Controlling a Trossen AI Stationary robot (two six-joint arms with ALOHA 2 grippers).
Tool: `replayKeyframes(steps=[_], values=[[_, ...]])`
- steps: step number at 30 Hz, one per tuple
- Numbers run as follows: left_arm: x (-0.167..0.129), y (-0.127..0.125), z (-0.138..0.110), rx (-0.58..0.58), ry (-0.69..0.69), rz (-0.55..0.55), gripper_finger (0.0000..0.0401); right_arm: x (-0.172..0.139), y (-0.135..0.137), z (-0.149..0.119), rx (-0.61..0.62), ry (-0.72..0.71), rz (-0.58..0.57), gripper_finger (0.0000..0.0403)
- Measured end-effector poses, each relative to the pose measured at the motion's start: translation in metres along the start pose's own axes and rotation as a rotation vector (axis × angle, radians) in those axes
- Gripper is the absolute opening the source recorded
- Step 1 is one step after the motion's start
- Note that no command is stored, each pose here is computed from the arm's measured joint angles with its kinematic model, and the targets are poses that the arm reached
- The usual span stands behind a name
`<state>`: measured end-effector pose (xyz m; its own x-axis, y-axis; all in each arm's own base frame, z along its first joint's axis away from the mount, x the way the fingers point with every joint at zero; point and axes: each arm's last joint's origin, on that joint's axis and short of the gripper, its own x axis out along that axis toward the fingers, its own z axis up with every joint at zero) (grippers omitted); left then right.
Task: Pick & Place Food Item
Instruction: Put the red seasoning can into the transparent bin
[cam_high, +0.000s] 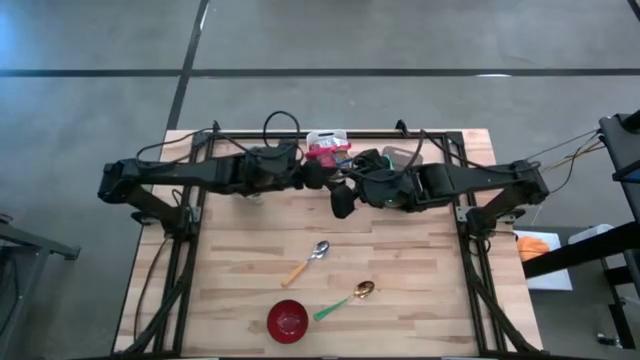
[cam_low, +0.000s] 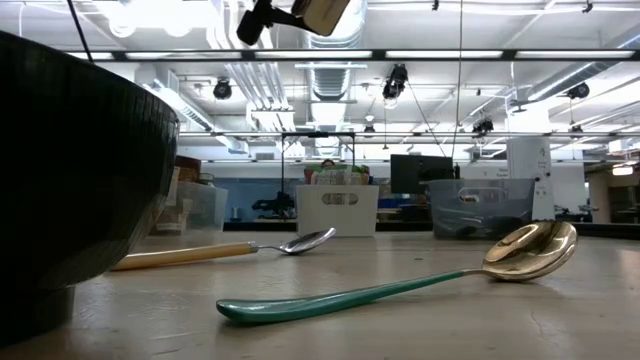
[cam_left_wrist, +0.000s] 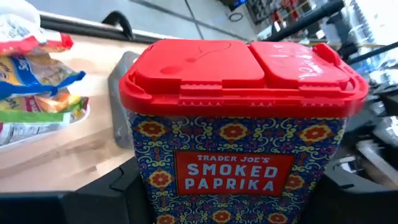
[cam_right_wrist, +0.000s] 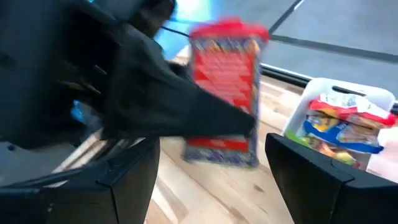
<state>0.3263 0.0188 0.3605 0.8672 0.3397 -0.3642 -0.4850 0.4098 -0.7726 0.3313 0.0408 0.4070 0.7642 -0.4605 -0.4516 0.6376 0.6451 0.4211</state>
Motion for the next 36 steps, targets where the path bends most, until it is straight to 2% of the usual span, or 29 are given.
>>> replayKeyframes(steps=[4,9,16,29,36], values=[[0.004,-0.001,-0.001,0.001,0.018,0.008,0.0264,-0.004,0.0,0.0,-0.007,0.023,-0.026,0.0287],[0.005,-0.002,-0.001,-0.013,0.015,-0.006,0.0264,-0.006,0.001,0.001,0.025,0.044,-0.005,0.0287],[0.005,-0.006,0.0,0.021,0.063,-0.08,0.0264,-0.007,0.003,-0.002,-0.025,0.088,0.027,0.0287],[0.004,-0.011,0.0,0.039,0.102,-0.15,0.0264,-0.007,0.001,-0.005,0.018,0.121,0.012,0.0285],[0.006,-0.01,-0.001,0.029,0.112,-0.148,0.0264,-0.007,0.001,-0.004,0.023,0.12,0.021,0.0221]])
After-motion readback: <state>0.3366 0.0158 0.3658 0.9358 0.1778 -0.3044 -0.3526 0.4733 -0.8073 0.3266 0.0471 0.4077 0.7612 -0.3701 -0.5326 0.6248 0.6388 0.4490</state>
